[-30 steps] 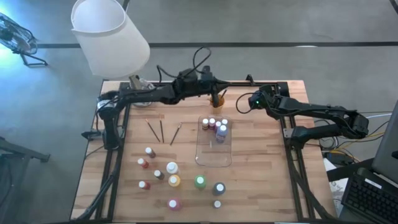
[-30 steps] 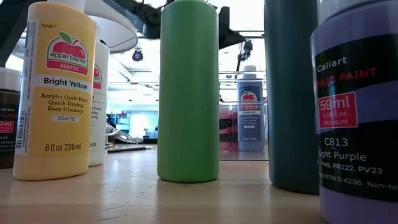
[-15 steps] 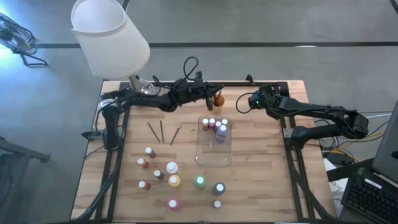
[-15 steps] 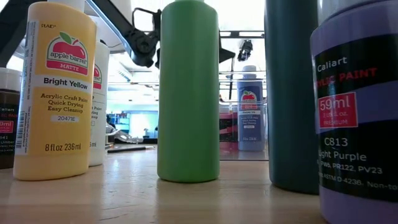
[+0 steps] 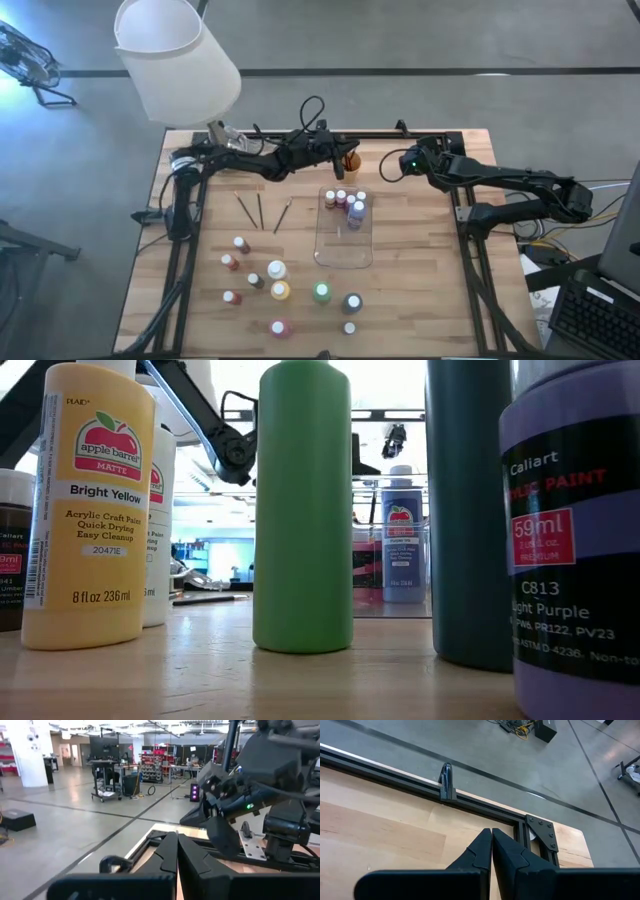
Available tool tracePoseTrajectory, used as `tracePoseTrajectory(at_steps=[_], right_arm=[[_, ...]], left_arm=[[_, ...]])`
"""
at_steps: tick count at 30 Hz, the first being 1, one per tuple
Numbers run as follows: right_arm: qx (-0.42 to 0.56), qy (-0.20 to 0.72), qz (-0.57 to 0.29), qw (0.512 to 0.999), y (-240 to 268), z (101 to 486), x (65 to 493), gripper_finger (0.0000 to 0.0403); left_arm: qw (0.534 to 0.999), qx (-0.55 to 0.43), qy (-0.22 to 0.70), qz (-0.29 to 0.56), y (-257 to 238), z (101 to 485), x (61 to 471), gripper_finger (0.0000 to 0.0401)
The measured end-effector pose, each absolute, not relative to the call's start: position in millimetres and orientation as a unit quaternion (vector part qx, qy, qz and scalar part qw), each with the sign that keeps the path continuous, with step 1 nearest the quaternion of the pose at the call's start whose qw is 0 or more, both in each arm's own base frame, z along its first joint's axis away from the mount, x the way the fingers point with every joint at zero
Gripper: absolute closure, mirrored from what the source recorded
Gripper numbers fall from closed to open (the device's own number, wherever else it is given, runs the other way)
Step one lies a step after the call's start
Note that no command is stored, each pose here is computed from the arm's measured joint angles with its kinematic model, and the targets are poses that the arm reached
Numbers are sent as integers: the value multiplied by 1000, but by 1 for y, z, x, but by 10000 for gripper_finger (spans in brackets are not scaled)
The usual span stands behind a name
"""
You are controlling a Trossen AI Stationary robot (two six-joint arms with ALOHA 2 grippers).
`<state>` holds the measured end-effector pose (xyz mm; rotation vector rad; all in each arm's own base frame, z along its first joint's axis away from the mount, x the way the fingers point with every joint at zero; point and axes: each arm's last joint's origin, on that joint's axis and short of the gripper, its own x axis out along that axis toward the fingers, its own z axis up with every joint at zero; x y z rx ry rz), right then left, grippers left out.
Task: Pick & Place Paint Supplies
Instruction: Put the silver paint brush into the yellow cup
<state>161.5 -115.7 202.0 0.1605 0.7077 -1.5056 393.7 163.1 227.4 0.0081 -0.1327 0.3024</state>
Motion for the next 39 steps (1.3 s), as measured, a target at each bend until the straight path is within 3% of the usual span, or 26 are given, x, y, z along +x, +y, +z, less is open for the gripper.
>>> tracePoseTrajectory(at_steps=[23, 34, 39], right_arm=[[71, 314, -668, 671, -116, 202, 161, 394], [71, 314, -668, 671, -116, 202, 161, 394], [71, 314, -668, 671, -116, 202, 161, 394]], left_arm=[[988, -31, -17, 151, 166, 194, 401, 397], [988, -30, -10, 151, 166, 197, 401, 314], [988, -13, -42, 150, 164, 224, 396, 300]])
